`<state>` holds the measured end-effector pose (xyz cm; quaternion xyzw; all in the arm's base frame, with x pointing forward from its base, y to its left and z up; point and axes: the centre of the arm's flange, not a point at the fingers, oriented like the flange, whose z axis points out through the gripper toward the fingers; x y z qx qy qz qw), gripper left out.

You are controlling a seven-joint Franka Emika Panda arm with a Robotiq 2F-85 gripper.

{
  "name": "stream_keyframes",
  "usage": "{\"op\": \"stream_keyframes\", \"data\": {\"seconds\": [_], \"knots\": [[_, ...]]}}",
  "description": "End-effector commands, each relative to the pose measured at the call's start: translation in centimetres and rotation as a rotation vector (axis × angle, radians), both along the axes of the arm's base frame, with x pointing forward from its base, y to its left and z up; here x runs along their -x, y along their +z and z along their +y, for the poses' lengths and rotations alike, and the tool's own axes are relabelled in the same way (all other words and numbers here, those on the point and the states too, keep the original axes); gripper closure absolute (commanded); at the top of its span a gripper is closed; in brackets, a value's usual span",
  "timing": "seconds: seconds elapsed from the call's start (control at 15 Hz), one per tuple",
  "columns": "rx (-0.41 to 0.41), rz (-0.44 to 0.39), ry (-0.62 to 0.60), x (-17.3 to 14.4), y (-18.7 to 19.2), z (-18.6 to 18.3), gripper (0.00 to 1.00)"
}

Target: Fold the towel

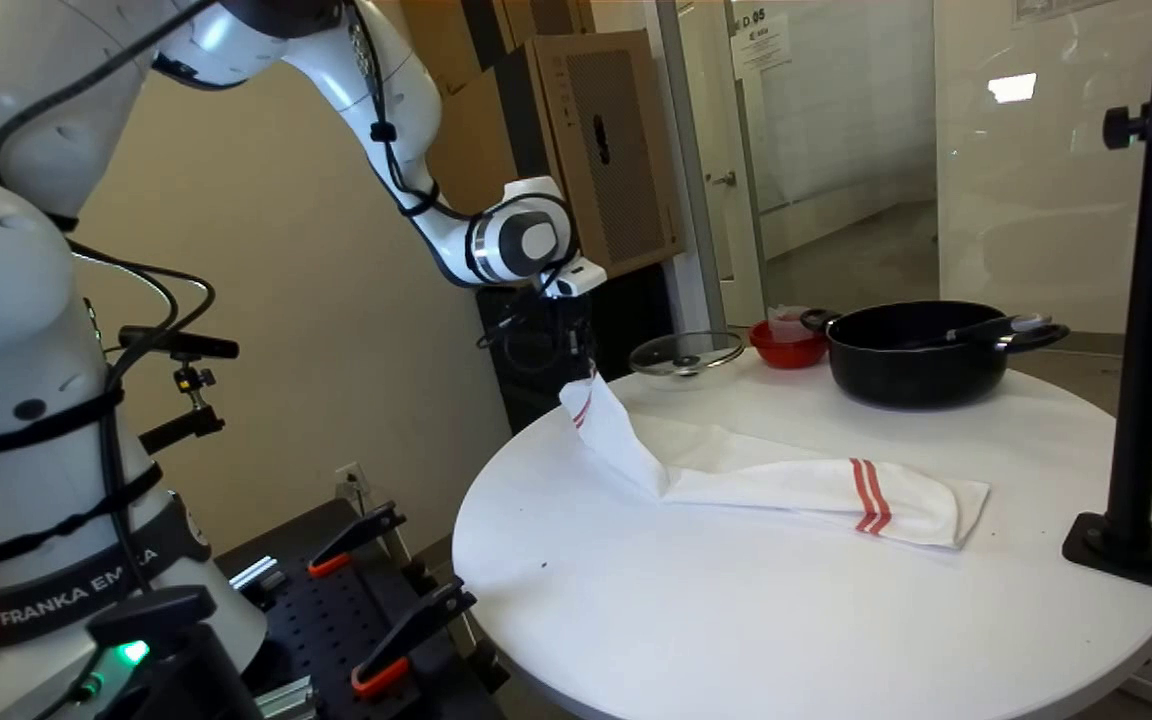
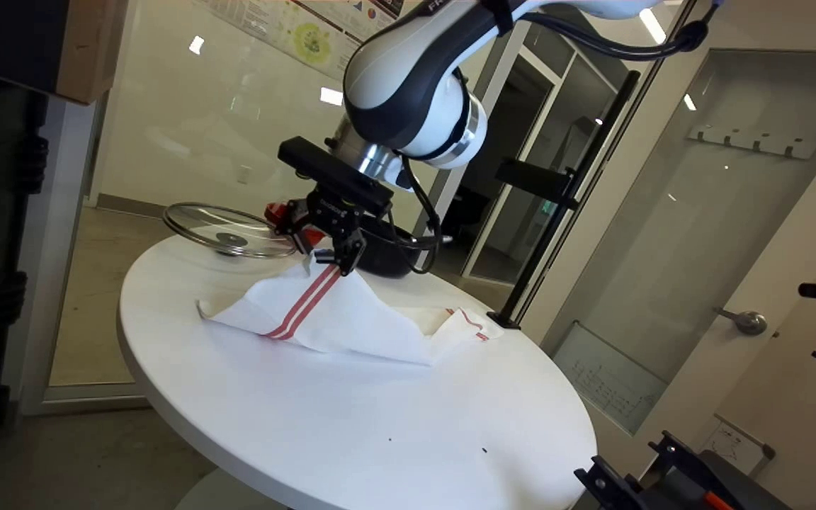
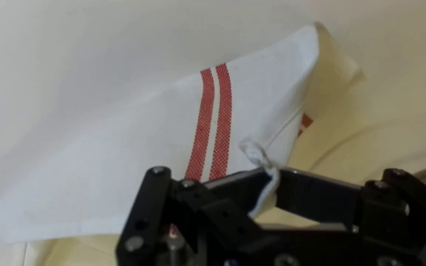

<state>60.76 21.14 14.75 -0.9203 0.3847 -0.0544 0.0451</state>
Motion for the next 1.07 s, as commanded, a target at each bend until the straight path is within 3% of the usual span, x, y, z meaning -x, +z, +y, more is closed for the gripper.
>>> {"op": "stream_keyframes", "data": {"seconds": [0.0,0.47,0.73,0.87,1.0], "knots": [[0.087,0.012,-0.050,-4.2,-1.4,-0.1,1.00],[0.302,0.180,0.182,-1.9,-5.7,2.9,1.00],[0.387,0.181,0.310,1.0,-7.9,6.4,1.00],[0.389,0.161,0.341,2.0,-8.1,8.1,1.00],[0.301,0.129,0.309,2.4,-7.1,9.6,1.00]]}}
